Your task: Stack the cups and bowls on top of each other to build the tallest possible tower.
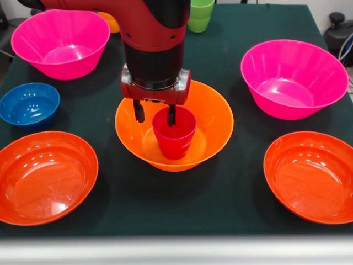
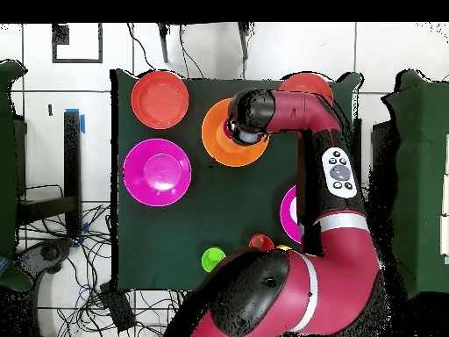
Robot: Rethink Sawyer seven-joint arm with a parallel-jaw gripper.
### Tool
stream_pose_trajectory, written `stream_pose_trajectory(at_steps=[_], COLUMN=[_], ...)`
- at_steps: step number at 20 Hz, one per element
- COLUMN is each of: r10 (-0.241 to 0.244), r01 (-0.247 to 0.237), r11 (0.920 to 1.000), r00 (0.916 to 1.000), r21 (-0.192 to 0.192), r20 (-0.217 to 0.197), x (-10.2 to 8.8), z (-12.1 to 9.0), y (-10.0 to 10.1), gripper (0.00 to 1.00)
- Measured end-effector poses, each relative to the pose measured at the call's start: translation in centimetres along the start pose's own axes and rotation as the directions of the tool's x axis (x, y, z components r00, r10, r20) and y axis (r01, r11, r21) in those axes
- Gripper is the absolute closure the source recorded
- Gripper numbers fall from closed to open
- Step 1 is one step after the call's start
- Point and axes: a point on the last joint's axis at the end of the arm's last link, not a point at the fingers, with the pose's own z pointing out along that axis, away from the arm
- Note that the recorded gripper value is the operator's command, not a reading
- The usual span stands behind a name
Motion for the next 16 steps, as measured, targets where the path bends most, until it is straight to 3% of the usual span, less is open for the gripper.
stream_pose_trajectory(at_steps=[4,9,16], r10=[0.001,0.013,0.045], r01=[0.000,-0.010,-0.040], r11=[1.0000,0.9993,0.9973], r00=[0.9998,0.9971,0.9962], r21=[0.009,0.037,0.061], r20=[-0.021,-0.075,-0.074], x=[0.1,-0.3,-2.2], z=[-1.1,-4.4,-8.5], y=[-0.2,-1.0,-2.4], gripper=[0.00,0.00,0.00])
